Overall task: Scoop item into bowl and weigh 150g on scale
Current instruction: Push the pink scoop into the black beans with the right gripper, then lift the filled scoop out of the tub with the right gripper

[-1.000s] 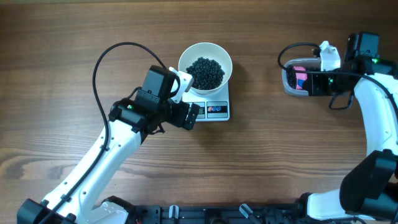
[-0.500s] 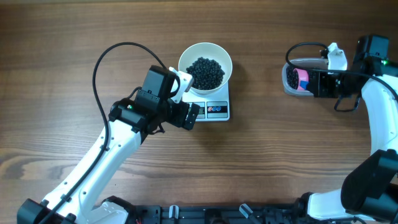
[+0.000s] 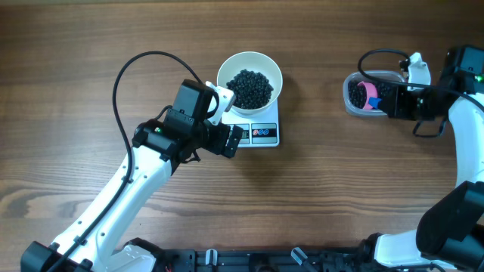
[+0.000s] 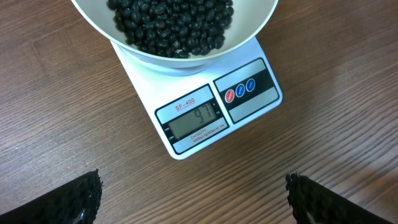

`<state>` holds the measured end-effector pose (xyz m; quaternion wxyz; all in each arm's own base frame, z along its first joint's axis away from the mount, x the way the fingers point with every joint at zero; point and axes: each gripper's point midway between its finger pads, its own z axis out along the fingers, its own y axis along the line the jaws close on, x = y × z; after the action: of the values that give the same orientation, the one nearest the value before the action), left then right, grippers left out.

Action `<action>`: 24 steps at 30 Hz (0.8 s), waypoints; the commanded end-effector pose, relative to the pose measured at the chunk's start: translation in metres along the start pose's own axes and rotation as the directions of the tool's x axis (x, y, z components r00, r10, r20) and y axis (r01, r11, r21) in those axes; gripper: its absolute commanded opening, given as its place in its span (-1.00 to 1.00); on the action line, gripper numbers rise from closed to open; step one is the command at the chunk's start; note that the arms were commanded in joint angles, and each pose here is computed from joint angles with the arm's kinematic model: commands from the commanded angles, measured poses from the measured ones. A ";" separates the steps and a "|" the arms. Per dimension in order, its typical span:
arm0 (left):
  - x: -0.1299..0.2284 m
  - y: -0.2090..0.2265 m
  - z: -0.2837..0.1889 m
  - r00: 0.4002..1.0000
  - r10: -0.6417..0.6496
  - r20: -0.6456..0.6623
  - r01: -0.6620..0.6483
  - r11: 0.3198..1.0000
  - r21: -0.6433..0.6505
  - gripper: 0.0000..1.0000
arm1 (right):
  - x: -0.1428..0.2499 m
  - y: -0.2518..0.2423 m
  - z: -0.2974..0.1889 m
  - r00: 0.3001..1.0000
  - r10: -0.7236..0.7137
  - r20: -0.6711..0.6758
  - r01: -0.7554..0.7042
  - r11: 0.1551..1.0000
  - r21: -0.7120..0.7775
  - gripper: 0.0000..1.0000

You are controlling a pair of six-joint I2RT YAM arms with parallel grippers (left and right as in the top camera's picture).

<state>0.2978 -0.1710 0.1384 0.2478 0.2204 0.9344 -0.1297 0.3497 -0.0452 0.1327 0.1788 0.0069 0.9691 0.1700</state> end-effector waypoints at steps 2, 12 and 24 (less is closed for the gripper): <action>-0.008 -0.002 -0.006 1.000 0.008 0.027 -0.008 1.000 0.010 0.99 | -0.002 0.011 0.000 1.000 0.003 0.015 -0.001 0.996 -0.092 -0.91; -0.008 -0.002 -0.006 1.000 0.008 0.027 -0.008 1.000 0.010 1.00 | -0.001 0.002 -0.003 0.998 0.052 0.022 -0.050 0.995 -0.083 -0.91; -0.008 -0.002 -0.006 1.000 0.008 0.027 -0.008 1.000 0.010 1.00 | -0.003 -0.014 -0.014 0.987 0.152 0.057 -0.145 0.983 -0.112 -0.91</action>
<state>0.2978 -0.1711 0.1384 0.2478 0.2205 0.9344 -0.1299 0.3452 -0.0683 0.1374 0.1904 0.0656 0.9596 0.1963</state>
